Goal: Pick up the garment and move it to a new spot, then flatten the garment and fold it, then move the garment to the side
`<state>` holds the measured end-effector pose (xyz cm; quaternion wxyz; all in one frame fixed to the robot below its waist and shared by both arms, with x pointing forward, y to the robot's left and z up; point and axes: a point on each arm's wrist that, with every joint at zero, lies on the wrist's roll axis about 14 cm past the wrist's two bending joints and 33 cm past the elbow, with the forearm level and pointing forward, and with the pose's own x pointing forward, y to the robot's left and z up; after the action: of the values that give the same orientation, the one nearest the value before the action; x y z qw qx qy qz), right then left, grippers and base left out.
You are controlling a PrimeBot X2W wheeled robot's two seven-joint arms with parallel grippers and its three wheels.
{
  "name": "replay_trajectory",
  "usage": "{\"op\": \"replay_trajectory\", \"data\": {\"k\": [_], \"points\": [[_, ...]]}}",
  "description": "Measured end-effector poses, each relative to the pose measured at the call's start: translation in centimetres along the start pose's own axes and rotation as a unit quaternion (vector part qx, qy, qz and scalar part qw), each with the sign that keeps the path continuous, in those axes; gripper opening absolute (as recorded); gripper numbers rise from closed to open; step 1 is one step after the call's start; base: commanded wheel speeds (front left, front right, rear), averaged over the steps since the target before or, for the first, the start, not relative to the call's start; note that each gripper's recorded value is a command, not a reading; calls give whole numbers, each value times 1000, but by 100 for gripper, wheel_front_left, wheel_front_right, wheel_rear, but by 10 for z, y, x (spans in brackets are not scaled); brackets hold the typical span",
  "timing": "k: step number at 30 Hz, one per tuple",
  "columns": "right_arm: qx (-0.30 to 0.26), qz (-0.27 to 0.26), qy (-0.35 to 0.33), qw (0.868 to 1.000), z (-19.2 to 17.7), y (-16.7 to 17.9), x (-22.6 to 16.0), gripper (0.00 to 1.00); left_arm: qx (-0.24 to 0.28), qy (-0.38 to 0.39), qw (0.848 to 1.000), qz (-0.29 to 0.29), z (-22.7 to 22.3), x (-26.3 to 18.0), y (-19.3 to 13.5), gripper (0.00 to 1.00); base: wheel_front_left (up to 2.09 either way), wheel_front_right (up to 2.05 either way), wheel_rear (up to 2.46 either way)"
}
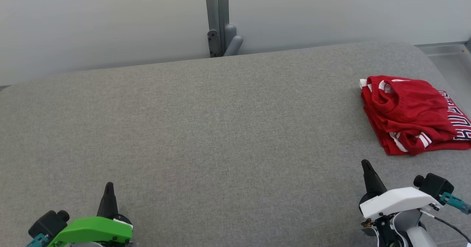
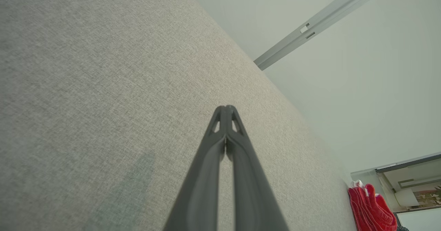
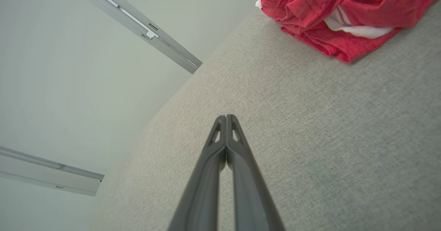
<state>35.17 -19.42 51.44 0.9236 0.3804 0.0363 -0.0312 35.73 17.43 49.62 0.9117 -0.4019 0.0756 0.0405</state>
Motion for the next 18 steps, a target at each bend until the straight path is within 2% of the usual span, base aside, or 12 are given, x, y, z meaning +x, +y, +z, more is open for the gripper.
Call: {"op": "replay_trajectory", "data": {"k": [18], "points": [[116, 1, -4, 993, 10, 3, 11, 0, -109, -9, 994, -10, 17, 9, -9, 0, 0, 0, 0]]}}
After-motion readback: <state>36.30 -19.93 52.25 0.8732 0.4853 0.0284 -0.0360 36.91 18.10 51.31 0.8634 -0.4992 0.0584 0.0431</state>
